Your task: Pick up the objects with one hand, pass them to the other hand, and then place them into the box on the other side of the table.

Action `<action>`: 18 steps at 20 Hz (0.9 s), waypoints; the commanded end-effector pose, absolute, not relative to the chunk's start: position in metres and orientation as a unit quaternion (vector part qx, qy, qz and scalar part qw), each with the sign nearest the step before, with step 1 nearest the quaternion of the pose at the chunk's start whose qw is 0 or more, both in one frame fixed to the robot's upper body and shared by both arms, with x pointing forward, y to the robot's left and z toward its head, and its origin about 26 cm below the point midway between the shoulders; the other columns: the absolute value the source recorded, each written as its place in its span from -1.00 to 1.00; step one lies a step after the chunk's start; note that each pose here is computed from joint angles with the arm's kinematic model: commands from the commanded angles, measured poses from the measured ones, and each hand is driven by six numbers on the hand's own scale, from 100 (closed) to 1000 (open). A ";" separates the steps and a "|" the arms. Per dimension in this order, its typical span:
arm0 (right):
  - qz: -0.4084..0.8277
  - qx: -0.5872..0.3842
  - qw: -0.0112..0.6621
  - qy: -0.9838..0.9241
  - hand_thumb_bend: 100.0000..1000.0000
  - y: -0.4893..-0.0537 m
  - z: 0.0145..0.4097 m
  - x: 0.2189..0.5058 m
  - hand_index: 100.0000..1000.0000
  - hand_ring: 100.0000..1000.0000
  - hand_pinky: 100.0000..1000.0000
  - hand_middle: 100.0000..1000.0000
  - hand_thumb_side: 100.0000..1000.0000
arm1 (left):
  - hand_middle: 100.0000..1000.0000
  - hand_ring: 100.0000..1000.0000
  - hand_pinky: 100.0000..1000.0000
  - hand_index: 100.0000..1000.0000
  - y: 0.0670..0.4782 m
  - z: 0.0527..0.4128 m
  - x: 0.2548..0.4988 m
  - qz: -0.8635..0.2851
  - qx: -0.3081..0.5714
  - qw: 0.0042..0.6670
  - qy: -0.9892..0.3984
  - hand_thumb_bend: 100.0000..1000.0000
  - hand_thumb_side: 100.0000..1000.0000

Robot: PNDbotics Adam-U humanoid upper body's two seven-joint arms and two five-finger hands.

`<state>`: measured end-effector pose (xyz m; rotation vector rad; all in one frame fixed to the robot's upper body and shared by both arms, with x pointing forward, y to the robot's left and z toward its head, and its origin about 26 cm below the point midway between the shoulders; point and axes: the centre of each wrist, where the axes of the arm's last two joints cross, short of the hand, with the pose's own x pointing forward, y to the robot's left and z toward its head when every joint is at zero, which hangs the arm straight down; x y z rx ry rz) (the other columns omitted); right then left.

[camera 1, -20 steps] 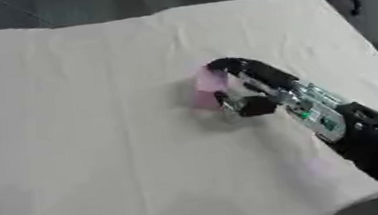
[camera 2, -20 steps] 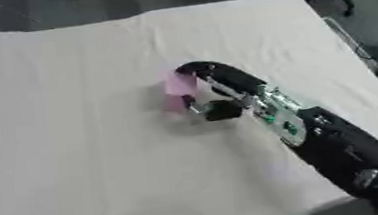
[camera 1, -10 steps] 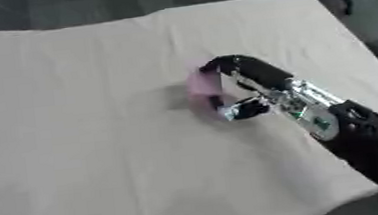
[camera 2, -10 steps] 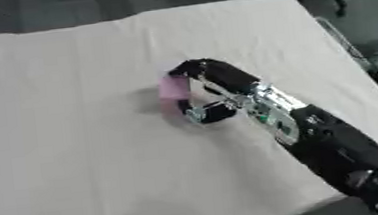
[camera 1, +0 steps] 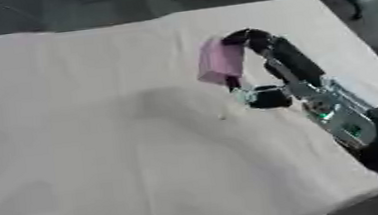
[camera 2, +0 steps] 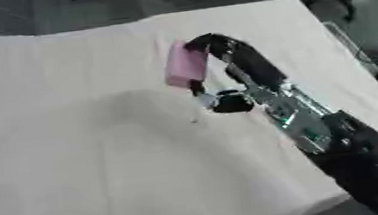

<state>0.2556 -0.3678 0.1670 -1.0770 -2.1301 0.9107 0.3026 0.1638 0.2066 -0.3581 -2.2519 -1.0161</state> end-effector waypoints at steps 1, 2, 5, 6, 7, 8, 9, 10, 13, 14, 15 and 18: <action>0.356 -0.364 0.258 -0.821 -1.00 -0.353 0.183 0.261 0.40 0.21 0.56 -0.44 -0.60 | 0.38 0.56 0.69 0.56 0.159 0.220 0.297 -0.439 -0.112 0.293 -0.842 0.64 -0.06; 0.360 -0.345 0.254 -0.828 -1.00 -0.347 0.183 0.263 0.41 0.22 0.56 -0.45 -0.60 | 0.45 0.61 0.69 0.62 0.155 0.221 0.296 -0.448 -0.108 0.286 -0.840 0.76 -0.11; 0.373 -0.282 0.240 -0.851 -1.00 -0.326 0.182 0.271 0.41 0.22 0.56 -0.45 -0.59 | 0.55 0.69 0.72 0.68 0.136 0.229 0.291 -0.488 -0.107 0.242 -0.832 0.88 -0.15; 0.376 -0.263 0.238 -0.856 -1.00 -0.320 0.181 0.273 0.41 0.22 0.56 -0.45 -0.56 | 0.59 0.72 0.72 0.70 0.128 0.232 0.289 -0.500 -0.109 0.227 -0.829 0.91 -0.16; 0.378 -0.247 0.236 -0.861 -1.00 -0.317 0.180 0.274 0.40 0.21 0.56 -0.45 -0.54 | 0.62 0.74 0.73 0.71 0.120 0.233 0.288 -0.509 -0.111 0.215 -0.826 0.97 -0.16; 0.379 -0.231 0.233 -0.865 -1.00 -0.313 0.179 0.275 0.40 0.21 0.56 -0.46 -0.53 | 0.63 0.74 0.72 0.72 0.112 0.234 0.286 -0.516 -0.115 0.200 -0.825 1.00 -0.16; 0.380 -0.217 0.230 -0.869 -1.00 -0.310 0.179 0.276 0.40 0.21 0.56 -0.46 -0.51 | 0.64 0.75 0.72 0.72 0.103 0.235 0.283 -0.523 -0.118 0.186 -0.824 1.00 -0.17; 0.381 -0.207 0.229 -0.872 -1.00 -0.309 0.180 0.276 0.40 0.21 0.56 -0.46 -0.51 | 0.64 0.75 0.72 0.72 0.095 0.233 0.282 -0.527 -0.120 0.178 -0.822 1.00 -0.17; 0.382 -0.180 0.230 -0.877 -1.00 -0.303 0.182 0.279 0.39 0.20 0.55 -0.47 -0.43 | 0.66 0.77 0.71 0.70 0.074 0.229 0.276 -0.535 -0.125 0.160 -0.820 1.00 -0.24; 0.382 -0.171 0.232 -0.878 -1.00 -0.300 0.183 0.280 0.39 0.20 0.55 -0.47 -0.42 | 0.66 0.78 0.72 0.70 0.067 0.227 0.275 -0.536 -0.125 0.162 -0.819 1.00 -0.24; 0.382 -0.162 0.233 -0.879 -1.00 -0.298 0.184 0.281 0.39 0.20 0.55 -0.47 -0.40 | 0.67 0.79 0.73 0.69 0.060 0.223 0.275 -0.536 -0.125 0.166 -0.818 1.00 -0.25; 0.386 -0.139 0.234 -0.881 -1.00 -0.290 0.188 0.284 0.39 0.20 0.55 -0.48 -0.39 | 0.67 0.80 0.74 0.68 0.044 0.212 0.278 -0.532 -0.117 0.195 -0.816 1.00 -0.30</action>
